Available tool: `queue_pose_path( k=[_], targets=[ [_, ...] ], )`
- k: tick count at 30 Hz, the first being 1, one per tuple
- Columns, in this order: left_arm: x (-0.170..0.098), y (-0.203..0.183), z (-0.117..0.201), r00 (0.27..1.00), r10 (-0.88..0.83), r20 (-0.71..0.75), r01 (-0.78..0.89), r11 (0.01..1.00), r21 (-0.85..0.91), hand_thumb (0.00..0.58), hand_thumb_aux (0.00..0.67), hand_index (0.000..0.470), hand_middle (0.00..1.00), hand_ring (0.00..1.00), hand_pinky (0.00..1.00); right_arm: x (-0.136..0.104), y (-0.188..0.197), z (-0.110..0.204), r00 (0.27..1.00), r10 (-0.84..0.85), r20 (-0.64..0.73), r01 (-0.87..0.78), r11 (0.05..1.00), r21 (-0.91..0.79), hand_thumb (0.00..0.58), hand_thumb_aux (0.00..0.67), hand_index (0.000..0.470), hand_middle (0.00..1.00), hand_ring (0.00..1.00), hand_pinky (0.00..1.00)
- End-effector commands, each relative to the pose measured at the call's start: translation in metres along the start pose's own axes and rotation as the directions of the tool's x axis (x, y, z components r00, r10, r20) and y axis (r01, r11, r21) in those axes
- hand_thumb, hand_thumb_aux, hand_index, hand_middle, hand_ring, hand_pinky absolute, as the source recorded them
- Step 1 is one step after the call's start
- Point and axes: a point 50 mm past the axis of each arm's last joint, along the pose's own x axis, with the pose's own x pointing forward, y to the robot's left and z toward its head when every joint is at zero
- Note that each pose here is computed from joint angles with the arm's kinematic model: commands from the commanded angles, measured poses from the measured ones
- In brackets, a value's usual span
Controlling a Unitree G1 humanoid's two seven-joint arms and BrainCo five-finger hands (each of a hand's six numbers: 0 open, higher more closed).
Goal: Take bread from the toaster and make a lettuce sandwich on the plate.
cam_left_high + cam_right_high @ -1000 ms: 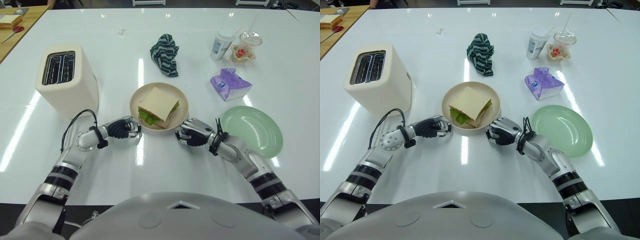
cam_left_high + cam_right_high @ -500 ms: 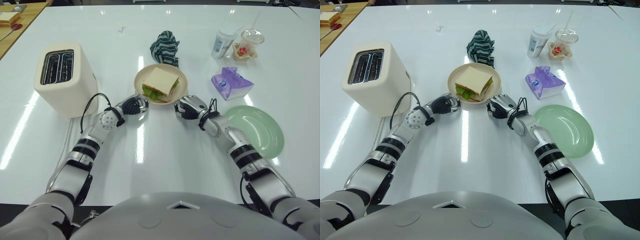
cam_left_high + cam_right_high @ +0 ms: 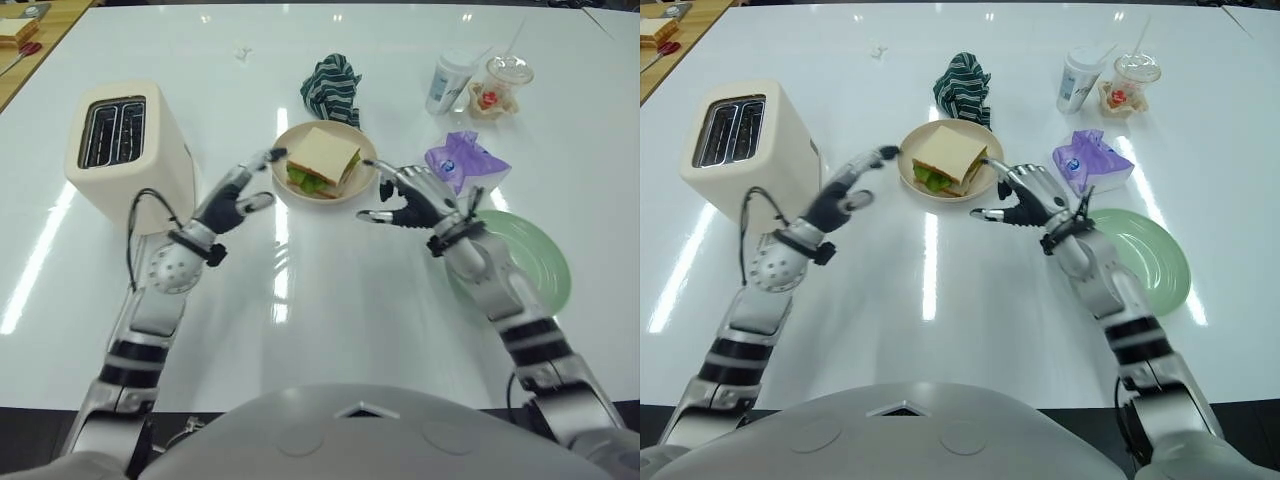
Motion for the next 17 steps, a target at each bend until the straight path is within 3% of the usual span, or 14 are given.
queue_pose_path(
  k=[1, 3, 8, 17],
  targets=[
    [-0.018, 0.040, 0.043, 0.893, 0.377, 0.244, -0.340, 0.922, -0.184, 0.000, 0.000, 0.000, 0.00, 0.00, 0.00, -0.026, -0.058, 0.033, 0.880, -0.459, 0.122, 0.410, 0.865, 0.290, 0.000, 0.000, 0.000, 0.00, 0.00, 0.00],
    [-0.020, 0.031, 0.029, 0.896, 0.411, 0.170, -0.373, 0.902, -0.216, 0.000, 0.000, 0.000, 0.00, 0.00, 0.00, -0.030, -0.047, 0.027, 0.838, -0.545, 0.026, 0.484, 0.766, 0.423, 0.000, 0.000, 0.000, 0.00, 0.00, 0.00],
    [-0.026, -0.006, -0.016, 0.931, 0.349, -0.110, -0.366, 0.897, -0.247, 0.000, 0.000, 0.000, 0.00, 0.00, 0.00, -0.029, 0.008, 0.030, 0.861, -0.495, -0.121, 0.471, 0.683, 0.558, 0.000, 0.000, 0.000, 0.00, 0.00, 0.00],
    [-0.031, -0.027, -0.028, 0.884, 0.381, -0.270, -0.450, 0.850, -0.274, 0.000, 0.000, 0.000, 0.00, 0.00, 0.00, -0.023, 0.037, 0.035, 0.866, -0.417, -0.277, 0.490, 0.594, 0.638, 0.000, 0.000, 0.000, 0.00, 0.00, 0.00]
  ],
)
